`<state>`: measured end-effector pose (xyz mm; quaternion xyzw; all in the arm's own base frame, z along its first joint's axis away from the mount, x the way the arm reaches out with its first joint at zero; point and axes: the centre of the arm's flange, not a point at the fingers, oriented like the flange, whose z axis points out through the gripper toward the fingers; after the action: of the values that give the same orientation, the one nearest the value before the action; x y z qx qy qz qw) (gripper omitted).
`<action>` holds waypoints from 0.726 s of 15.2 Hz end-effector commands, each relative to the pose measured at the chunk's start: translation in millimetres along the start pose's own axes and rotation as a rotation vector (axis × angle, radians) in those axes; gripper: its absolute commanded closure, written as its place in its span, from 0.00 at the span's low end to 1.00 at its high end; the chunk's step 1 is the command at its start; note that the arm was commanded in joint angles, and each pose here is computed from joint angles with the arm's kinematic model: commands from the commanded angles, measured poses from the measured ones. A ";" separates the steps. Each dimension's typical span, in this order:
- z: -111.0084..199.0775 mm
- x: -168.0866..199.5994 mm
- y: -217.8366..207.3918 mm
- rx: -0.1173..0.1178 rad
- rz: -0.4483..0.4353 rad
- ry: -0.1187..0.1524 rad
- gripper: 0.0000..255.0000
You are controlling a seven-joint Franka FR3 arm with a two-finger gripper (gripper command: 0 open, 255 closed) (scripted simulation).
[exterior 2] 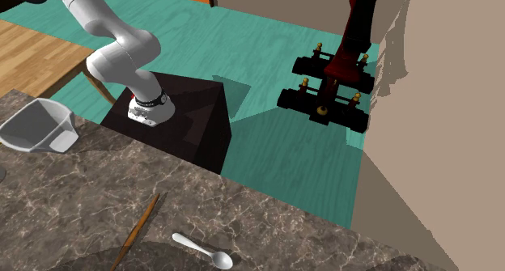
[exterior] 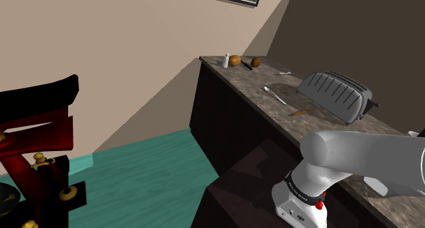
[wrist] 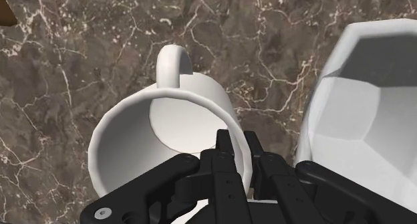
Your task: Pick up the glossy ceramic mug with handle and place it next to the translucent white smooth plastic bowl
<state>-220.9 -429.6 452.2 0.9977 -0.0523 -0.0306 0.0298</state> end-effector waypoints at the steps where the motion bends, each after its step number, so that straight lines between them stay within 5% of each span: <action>1: 10.4 0.7 0.2 0.000 0.000 0.000 1.00; 11: 63.0 3.7 -3.1 0.000 0.000 0.000 1.00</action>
<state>-220.5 -431.3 396.0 0.9977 -0.0524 -0.0306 0.0296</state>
